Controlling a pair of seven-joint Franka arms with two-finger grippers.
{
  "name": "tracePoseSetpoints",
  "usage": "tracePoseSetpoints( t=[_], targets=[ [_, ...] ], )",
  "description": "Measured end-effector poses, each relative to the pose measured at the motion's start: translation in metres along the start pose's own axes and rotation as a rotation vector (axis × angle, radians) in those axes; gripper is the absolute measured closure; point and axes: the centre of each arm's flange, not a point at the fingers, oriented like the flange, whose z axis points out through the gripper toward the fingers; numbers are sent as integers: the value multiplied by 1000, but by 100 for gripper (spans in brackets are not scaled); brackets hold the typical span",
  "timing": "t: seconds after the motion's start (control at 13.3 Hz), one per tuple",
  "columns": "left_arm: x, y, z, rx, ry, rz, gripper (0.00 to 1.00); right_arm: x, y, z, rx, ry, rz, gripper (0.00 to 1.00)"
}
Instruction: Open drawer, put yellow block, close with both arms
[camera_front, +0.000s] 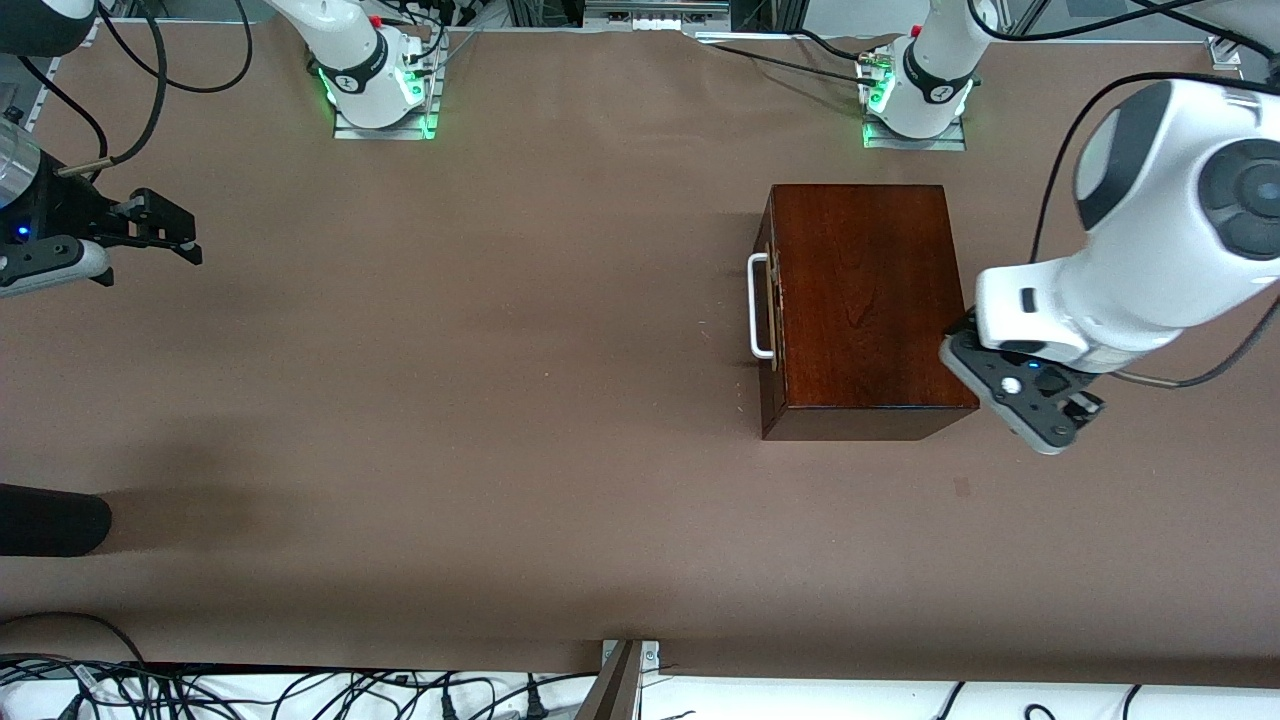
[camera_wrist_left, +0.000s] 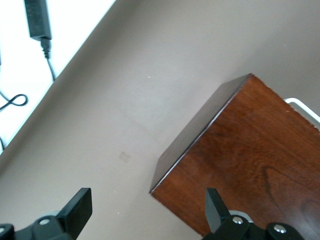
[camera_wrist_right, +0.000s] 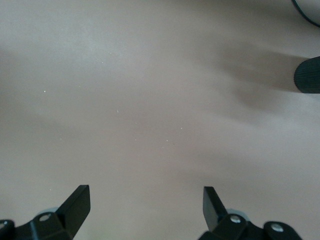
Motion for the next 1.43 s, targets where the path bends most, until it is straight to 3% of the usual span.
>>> tracePoseSetpoints(
  t=[0.38,0.83,0.98,1.21,1.43],
  targets=[
    [-13,-2,3,-41,-73,-55,0,0,0,0,0,0,0,0],
    [-34,-13,-16,-54,-106,-320,0,0,0,0,0,0,0,0],
    [-41,-17,-17,-69,-98,-465,0,0,0,0,0,0,0,0],
    [-85,-25,-28,-115,-90,-673,0,0,0,0,0,0,0,0],
    [-126,-8,-38,-77,-66,-754,0,0,0,0,0,0,0,0]
  ],
)
